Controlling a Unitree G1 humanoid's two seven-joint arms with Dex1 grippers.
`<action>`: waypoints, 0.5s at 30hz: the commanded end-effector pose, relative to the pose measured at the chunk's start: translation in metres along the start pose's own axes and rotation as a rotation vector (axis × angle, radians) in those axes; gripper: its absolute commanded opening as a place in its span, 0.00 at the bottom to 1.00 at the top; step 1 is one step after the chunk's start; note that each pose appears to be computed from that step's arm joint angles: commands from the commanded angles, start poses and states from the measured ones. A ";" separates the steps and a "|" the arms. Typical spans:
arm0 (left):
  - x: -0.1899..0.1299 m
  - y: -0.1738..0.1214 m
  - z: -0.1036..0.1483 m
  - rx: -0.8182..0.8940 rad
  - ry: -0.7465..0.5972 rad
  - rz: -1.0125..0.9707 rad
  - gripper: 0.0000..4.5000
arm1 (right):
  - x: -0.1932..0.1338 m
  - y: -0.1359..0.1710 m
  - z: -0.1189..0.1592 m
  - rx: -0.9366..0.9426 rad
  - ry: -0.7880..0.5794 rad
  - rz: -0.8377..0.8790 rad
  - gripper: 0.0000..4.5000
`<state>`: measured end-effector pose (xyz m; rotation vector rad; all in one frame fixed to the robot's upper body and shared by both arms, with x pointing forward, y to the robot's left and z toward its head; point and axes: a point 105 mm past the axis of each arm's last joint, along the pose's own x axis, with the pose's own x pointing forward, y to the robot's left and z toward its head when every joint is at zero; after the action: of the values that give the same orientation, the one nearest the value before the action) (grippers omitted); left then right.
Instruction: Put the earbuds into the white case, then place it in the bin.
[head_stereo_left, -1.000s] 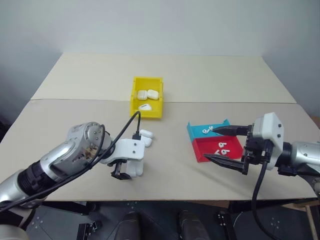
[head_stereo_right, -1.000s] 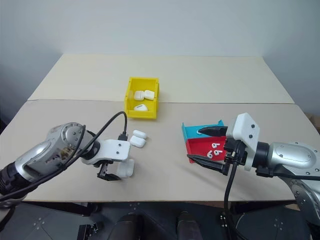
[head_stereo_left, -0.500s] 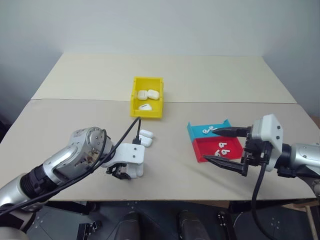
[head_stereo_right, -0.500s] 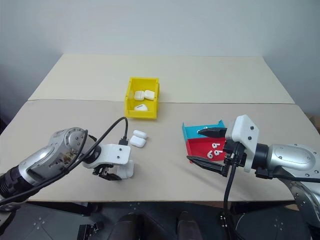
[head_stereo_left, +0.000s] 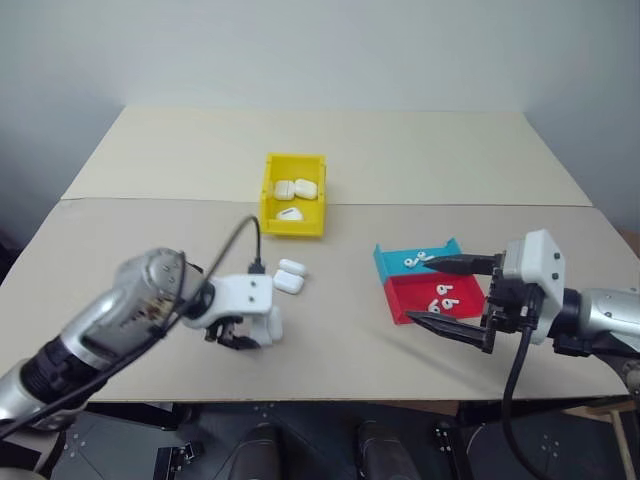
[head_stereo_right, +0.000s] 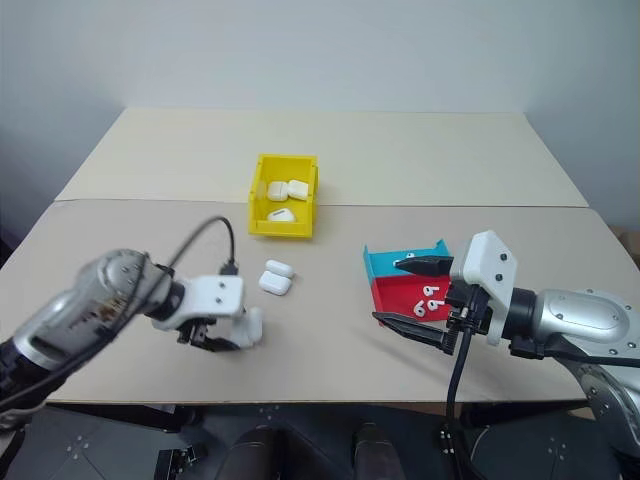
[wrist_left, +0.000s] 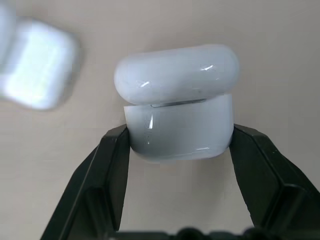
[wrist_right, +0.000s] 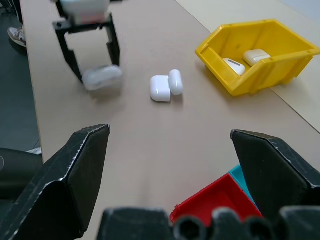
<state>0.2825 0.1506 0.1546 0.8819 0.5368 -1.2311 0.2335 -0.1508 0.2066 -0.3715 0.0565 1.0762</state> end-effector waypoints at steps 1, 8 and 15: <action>-0.033 0.025 0.022 -0.034 -0.299 0.156 0.61 | -0.003 -0.002 0.010 -0.025 -0.035 -0.014 1.00; -0.058 0.034 0.065 -0.108 -0.940 0.239 0.61 | -0.002 -0.013 0.013 -0.019 -0.050 -0.017 1.00; -0.049 0.018 0.097 -0.126 -1.157 0.056 0.61 | -0.007 -0.023 0.015 -0.032 -0.037 -0.024 1.00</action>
<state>0.2846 0.1107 0.2396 -0.0267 -0.2741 -1.3664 0.2497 -0.1607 0.2184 -0.3453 0.0288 1.0585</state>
